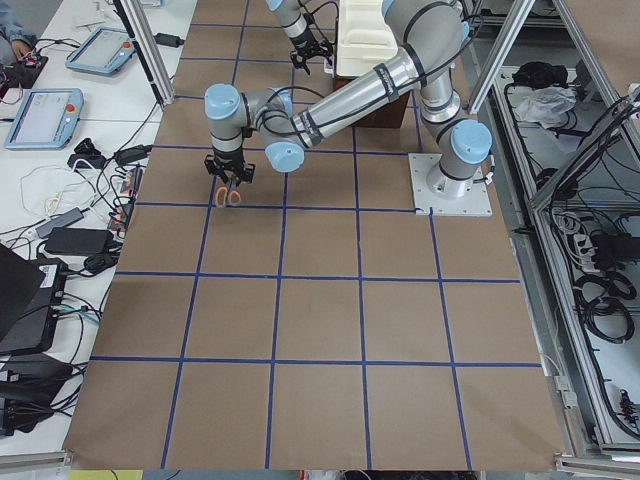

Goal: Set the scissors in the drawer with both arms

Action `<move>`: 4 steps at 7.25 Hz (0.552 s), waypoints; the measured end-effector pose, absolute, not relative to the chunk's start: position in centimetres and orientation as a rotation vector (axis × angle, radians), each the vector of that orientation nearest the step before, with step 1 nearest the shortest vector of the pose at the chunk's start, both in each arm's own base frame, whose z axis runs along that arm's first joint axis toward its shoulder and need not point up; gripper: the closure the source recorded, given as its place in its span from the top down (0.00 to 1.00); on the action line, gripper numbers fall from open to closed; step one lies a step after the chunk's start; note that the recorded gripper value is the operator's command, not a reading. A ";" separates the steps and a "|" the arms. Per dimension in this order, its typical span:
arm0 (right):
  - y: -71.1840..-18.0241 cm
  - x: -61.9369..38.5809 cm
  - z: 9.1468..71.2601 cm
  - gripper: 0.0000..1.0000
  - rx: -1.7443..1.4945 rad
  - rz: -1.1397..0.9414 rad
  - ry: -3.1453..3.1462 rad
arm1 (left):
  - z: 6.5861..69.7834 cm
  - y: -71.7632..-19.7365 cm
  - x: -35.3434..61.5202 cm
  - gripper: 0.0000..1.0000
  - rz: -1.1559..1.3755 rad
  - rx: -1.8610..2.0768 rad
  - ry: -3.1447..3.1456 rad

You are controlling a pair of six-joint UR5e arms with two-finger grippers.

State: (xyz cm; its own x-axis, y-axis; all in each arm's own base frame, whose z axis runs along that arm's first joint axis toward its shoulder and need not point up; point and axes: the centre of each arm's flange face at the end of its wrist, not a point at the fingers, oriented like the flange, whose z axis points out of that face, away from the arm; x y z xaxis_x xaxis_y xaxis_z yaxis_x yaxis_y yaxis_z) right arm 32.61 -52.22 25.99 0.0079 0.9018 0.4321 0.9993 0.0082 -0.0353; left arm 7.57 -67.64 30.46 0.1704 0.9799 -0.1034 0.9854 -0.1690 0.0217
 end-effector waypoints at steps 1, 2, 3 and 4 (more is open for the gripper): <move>-53.0 32.8 26.2 1.00 -1.986 -0.376 -2.005 | 31.9 -67.2 3.0 0.00 -0.085 2.344 1.978; -53.6 32.9 26.3 1.00 -1.997 -0.349 -2.056 | 32.8 -66.3 -1.6 0.00 -0.058 2.333 2.002; -54.1 32.9 26.4 1.00 -1.988 -0.334 -2.101 | 33.0 -65.2 -5.0 0.00 -0.030 2.331 2.013; -54.5 32.8 26.4 1.00 -1.983 -0.325 -2.127 | 32.9 -64.1 -7.0 0.00 -0.012 2.327 2.032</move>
State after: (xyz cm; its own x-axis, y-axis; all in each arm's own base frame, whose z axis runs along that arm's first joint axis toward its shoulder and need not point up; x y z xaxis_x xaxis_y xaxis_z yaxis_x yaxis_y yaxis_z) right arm 32.80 -54.53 26.45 -0.0691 0.9500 0.3045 0.9976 0.0679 0.0144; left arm -7.04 -64.08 32.90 0.1354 0.9900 -0.0402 0.9904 -0.1341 0.0339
